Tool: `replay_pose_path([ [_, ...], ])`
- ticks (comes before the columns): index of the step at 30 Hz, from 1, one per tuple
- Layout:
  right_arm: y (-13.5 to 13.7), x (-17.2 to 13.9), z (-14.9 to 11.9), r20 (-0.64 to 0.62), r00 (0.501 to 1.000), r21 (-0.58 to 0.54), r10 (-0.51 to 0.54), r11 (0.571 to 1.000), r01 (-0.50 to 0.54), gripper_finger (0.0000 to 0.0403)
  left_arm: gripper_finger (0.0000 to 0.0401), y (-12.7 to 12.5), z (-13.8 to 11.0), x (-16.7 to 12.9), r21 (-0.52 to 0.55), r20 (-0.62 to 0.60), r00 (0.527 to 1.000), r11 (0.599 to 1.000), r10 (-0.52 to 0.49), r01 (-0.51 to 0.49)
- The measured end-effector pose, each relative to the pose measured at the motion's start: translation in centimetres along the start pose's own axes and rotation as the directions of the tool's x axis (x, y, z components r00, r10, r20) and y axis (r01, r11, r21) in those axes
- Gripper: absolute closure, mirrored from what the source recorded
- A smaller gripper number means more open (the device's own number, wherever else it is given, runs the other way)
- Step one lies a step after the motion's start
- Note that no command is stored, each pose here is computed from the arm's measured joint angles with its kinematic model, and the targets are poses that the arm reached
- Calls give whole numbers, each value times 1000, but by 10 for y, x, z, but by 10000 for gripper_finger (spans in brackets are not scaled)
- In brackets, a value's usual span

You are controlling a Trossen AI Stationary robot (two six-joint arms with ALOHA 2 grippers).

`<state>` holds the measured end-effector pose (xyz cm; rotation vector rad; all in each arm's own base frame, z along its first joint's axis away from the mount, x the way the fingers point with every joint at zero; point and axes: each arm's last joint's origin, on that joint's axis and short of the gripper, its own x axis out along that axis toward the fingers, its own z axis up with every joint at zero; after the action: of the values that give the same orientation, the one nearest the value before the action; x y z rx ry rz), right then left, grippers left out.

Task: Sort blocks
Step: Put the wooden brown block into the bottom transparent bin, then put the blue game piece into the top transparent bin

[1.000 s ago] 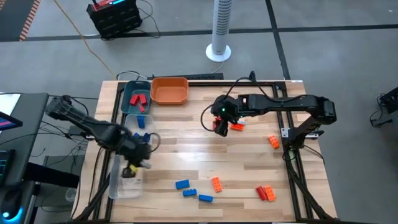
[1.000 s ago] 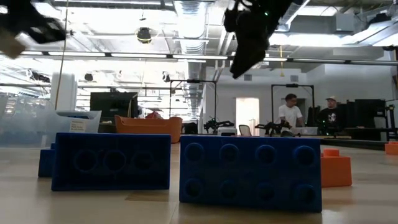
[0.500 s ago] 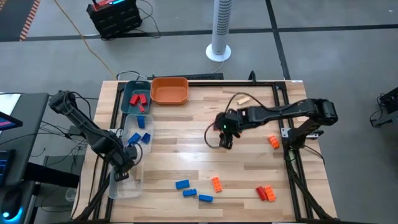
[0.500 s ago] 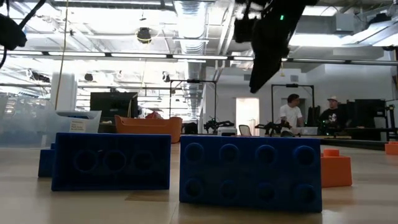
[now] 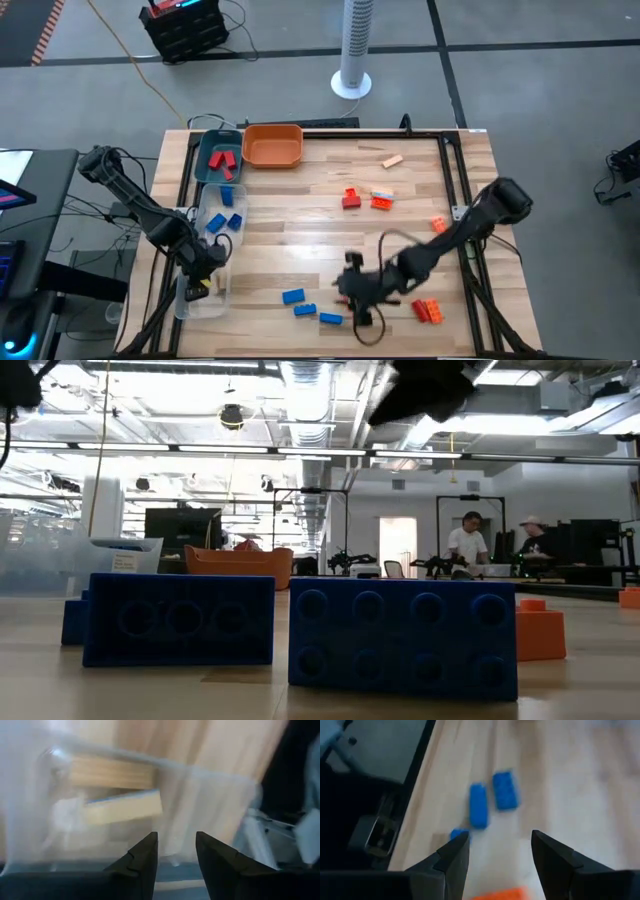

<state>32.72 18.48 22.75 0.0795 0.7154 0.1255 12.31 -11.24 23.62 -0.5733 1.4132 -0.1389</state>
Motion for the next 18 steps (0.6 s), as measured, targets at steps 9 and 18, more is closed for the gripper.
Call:
replay_pose_path([
  [9,46,52,-25,-78,997,80,-6,997,13,186,271,-21,8,-29,95,115,991,994,-62,51],
  [18,81,71,-36,-107,990,75,-94,992,102,186,271,-28,12,-58,145,304,952,986,37,-84],
])
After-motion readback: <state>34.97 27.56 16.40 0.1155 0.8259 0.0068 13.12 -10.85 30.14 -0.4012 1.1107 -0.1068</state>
